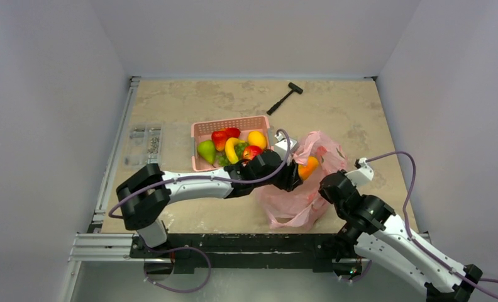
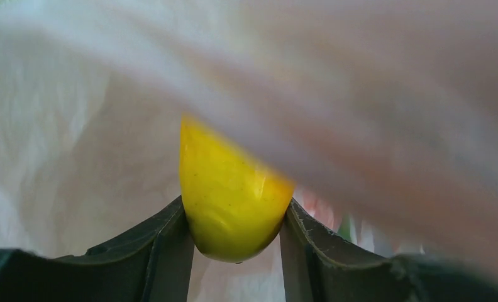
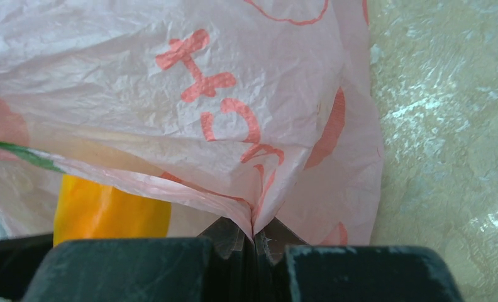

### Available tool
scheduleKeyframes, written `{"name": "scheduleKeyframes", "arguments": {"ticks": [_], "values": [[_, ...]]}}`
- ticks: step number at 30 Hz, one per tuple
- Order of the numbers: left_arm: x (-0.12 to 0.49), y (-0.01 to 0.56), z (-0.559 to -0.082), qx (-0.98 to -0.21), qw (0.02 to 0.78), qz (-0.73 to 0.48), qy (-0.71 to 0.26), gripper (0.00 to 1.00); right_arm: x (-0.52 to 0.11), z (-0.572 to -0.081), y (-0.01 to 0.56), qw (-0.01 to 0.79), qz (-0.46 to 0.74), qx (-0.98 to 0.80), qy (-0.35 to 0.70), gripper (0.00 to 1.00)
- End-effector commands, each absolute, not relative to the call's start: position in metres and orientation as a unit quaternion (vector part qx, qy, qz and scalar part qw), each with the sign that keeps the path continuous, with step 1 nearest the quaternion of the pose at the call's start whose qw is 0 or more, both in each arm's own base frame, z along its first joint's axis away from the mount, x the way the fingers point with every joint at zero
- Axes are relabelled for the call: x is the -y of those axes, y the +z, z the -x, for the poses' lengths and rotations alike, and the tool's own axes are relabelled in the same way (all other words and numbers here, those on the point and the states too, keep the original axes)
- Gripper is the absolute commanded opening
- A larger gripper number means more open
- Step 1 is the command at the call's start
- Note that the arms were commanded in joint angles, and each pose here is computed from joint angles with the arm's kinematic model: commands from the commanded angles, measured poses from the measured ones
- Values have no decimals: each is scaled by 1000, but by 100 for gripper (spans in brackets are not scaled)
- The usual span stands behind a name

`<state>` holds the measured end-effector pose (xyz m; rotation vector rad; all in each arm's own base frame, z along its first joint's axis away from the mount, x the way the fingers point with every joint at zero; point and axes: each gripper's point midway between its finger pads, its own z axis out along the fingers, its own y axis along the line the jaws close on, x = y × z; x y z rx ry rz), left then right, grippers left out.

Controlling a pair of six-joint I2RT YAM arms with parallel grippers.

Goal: Take the fake fruits out of the plastic bag
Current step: Take out the fake fruit from the plastic bag, then place the fake fruit in the bin.

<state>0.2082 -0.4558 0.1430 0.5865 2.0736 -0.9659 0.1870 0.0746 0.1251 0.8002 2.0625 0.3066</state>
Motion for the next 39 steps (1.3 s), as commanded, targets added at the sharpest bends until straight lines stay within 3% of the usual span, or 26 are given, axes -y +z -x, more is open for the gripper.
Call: {"name": "scheduleKeyframes", "arguments": {"ticks": [1,11,24,34,39], "values": [[433,165,-186,-794,372,-245,-415,0,-56,-193,141,472,-355,-801,96,0],[377,205,-162,-779,381,-254,-428,0,-35,-197,155,501,-381,-775,49,0],[234,249,-195,-803,528,-155,-230,0,3,-210,265,603,-392,-694,-22,0],[193,228,-225,-833,525,-82,-155,0,19,-201,253,598,-394,-693,-79,4],[206,225,-257,-844,500,-72,-181,0,19,-199,239,590,-391,-701,-84,5]]}}
